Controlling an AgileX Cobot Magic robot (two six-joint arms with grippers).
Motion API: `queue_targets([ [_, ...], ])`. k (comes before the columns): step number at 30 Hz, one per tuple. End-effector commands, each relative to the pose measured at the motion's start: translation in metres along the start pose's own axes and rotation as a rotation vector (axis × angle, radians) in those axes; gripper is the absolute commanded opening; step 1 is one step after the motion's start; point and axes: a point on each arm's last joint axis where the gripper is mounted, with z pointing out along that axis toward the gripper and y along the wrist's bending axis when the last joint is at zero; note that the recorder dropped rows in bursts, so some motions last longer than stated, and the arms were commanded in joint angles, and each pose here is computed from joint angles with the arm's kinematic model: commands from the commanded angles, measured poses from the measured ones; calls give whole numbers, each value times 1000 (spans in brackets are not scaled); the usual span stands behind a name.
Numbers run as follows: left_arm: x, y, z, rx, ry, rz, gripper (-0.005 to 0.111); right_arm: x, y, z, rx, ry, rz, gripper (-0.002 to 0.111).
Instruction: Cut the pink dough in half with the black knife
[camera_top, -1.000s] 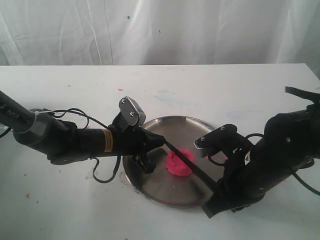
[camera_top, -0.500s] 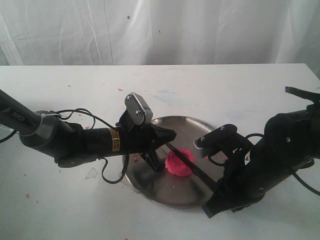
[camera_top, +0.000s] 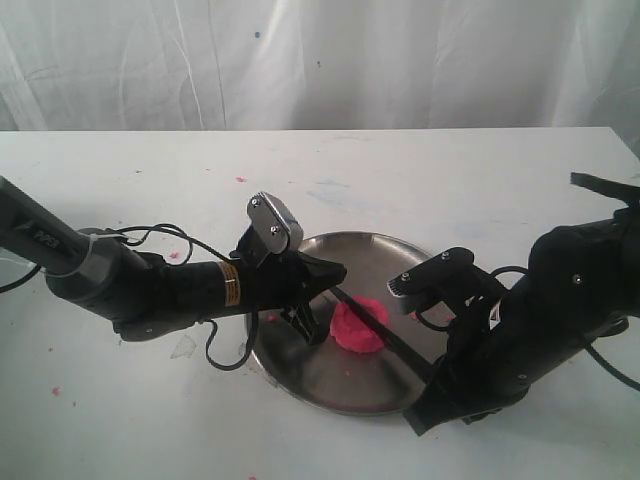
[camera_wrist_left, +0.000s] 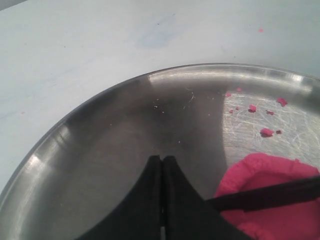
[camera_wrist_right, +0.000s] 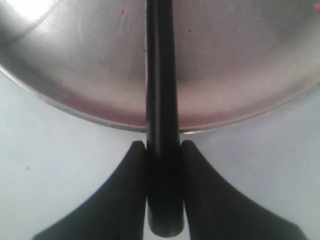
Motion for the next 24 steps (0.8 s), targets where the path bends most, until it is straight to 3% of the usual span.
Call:
queue_targets([
  [1,11,-3,1,18,75,21,0,-1,0,0,-2,-3,7,0],
  [24,30,-4,3,14,171,15,0,-2,0,0,0,-11,19,0],
])
